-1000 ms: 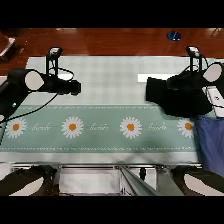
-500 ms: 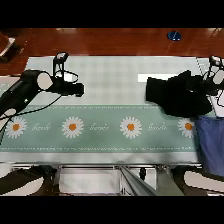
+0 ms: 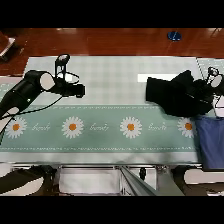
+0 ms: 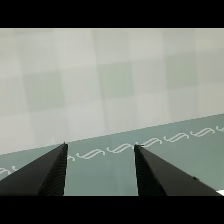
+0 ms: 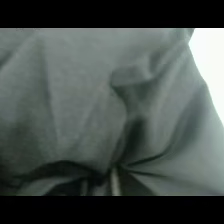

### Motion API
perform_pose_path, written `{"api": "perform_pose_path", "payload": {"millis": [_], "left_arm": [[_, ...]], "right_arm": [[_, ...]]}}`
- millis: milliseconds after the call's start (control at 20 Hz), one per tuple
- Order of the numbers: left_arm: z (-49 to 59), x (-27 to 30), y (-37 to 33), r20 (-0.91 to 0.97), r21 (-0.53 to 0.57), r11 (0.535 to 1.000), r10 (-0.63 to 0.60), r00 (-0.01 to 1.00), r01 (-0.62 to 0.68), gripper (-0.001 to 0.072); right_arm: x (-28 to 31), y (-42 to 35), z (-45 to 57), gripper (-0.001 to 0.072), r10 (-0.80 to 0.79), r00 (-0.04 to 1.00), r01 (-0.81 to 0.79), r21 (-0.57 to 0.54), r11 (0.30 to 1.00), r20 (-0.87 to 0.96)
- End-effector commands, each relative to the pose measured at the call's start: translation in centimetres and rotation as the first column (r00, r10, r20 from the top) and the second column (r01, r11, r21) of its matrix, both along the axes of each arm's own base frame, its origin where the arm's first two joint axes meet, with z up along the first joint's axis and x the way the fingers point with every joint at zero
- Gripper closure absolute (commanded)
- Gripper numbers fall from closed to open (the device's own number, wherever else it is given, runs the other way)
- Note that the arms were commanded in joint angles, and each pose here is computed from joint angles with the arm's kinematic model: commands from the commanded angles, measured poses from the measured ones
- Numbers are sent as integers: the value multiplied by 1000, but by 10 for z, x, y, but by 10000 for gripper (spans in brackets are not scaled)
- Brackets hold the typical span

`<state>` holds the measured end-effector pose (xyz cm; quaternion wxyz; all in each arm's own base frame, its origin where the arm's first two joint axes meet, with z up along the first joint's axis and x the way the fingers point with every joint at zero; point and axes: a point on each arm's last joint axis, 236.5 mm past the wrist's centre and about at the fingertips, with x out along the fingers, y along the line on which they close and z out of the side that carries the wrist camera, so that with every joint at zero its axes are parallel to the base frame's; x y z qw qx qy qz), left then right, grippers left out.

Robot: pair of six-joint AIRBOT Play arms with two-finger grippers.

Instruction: Fold the shirts.

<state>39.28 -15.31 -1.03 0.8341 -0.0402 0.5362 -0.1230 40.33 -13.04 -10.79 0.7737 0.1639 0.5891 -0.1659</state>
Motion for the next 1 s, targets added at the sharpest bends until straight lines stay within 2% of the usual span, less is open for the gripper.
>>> {"api": "perform_pose_path", "payload": {"millis": [0, 150, 250, 400, 500, 700, 950], "left_arm": [[3, -3, 6, -17, 15, 1000, -11, 1000, 11, 198], [27, -16, 44, -66, 73, 997, 26, 997, -22, 198], [59, -26, 66, -20, 62, 995, 75, 997, -74, 198], [104, -55, 66, 98, -8, 994, 112, 989, -111, 198], [117, -81, 51, 147, -77, 993, 97, 984, -87, 198], [104, -112, 16, 160, -165, 986, 30, 987, -4, 198], [84, -107, 0, 174, -199, 980, 39, 984, -3, 198]], "right_arm": [[4, 33, 0, 689, 75, 997, -76, 132, 988, 12], [37, 42, 69, 690, 147, 974, -169, 126, 977, 173], [62, 46, 145, 690, 161, 923, -201, 82, 976, 351], [77, 62, 275, 690, 205, 768, -253, -6, 967, 607], [66, 73, 358, 690, 247, 650, -263, -92, 960, 719], [32, 131, 468, 690, 396, 440, -338, -260, 905, 806], [-7, 215, 516, 690, 509, 289, -505, -323, 801, 811]]}}
